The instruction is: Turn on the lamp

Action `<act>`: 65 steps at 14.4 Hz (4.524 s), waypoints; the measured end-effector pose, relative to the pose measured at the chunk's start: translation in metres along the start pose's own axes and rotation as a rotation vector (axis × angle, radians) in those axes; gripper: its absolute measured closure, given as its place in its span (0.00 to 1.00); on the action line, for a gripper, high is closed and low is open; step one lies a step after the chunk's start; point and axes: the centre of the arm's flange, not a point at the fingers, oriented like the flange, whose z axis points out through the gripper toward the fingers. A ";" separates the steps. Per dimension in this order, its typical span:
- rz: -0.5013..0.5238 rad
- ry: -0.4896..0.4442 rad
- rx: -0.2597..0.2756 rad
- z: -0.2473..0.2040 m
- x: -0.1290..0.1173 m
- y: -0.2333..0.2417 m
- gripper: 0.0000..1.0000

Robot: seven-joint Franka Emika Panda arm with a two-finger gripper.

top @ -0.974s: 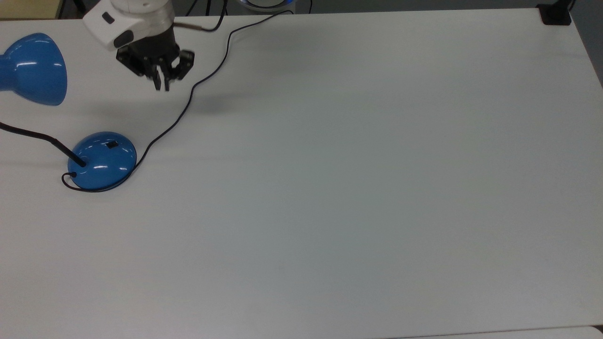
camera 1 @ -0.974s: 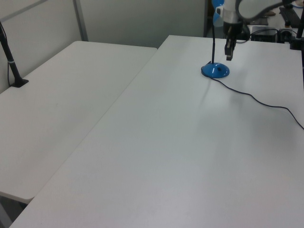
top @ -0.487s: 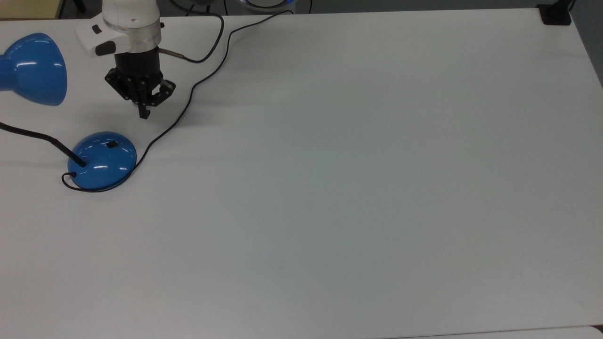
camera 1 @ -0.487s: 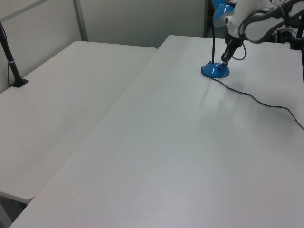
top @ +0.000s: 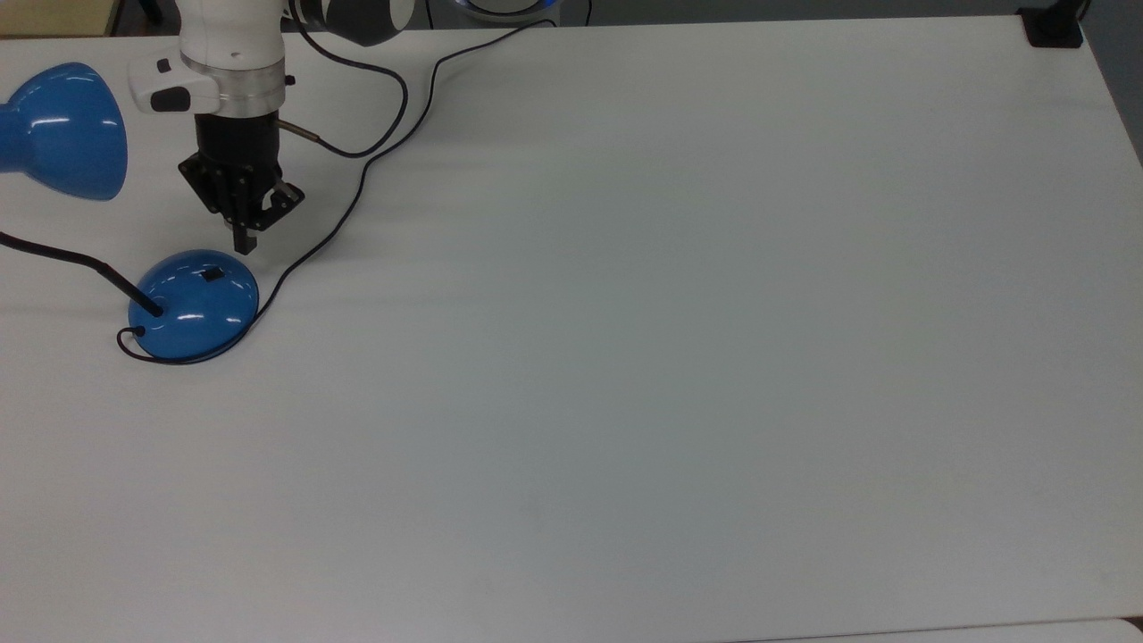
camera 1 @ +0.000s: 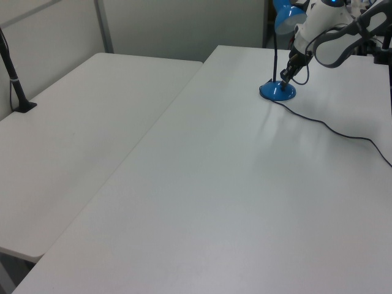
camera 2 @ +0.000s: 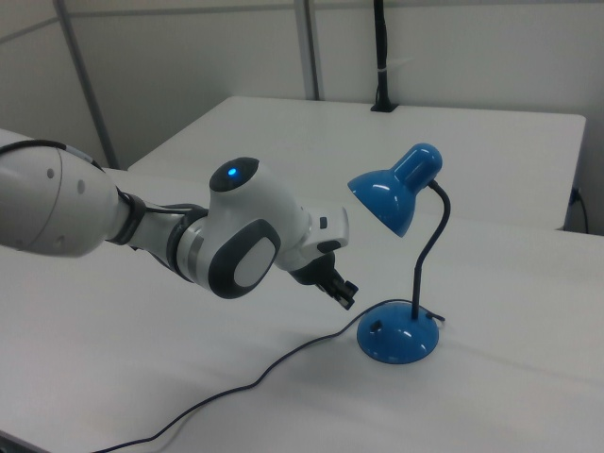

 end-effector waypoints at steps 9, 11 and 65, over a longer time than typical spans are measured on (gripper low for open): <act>0.048 0.018 -0.015 0.024 0.012 0.023 0.99; 0.055 0.019 -0.022 0.030 0.017 0.029 0.99; -0.146 -0.364 0.201 -0.225 0.065 -0.120 0.00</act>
